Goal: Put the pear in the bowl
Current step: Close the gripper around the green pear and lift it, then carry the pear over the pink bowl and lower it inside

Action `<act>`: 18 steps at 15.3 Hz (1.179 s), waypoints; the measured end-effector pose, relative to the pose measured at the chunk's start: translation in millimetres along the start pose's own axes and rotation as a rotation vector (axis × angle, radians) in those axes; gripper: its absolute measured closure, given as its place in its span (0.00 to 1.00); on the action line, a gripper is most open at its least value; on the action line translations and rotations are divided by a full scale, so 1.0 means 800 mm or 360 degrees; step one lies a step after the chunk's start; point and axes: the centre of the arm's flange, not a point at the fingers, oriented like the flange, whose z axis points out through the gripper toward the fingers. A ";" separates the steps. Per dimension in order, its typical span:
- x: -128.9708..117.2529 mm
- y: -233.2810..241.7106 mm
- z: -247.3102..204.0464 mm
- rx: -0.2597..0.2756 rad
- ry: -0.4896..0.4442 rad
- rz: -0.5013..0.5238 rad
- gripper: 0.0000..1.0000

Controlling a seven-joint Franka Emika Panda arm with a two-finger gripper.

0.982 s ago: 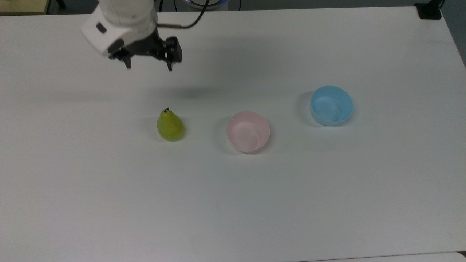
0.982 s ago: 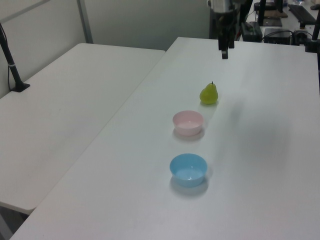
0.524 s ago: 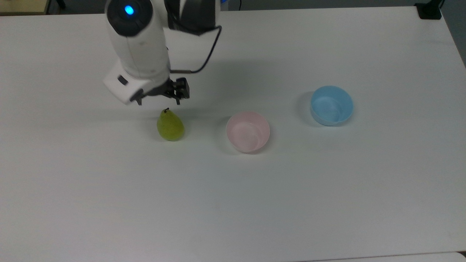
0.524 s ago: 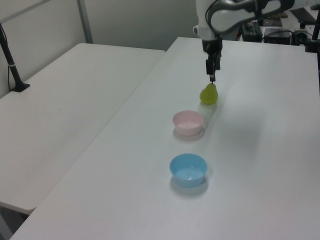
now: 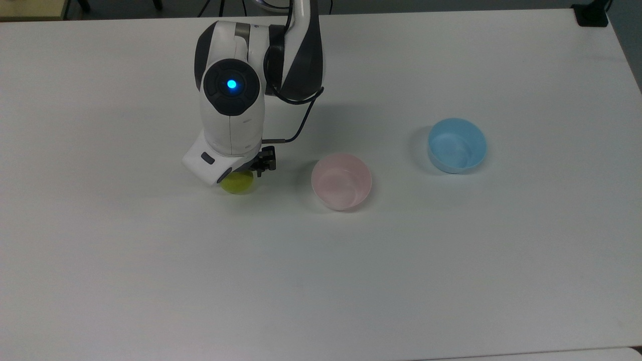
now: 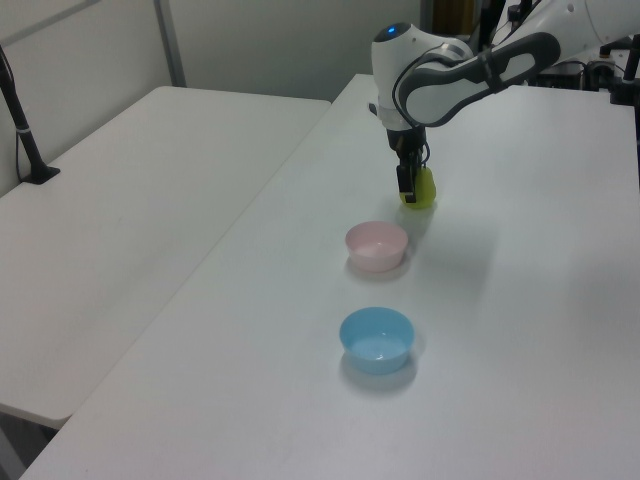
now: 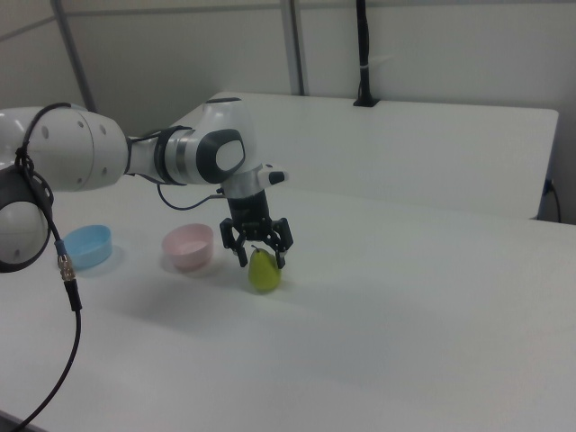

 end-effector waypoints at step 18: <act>-0.010 -0.065 -0.136 0.0072 0.0230 0.0132 0.30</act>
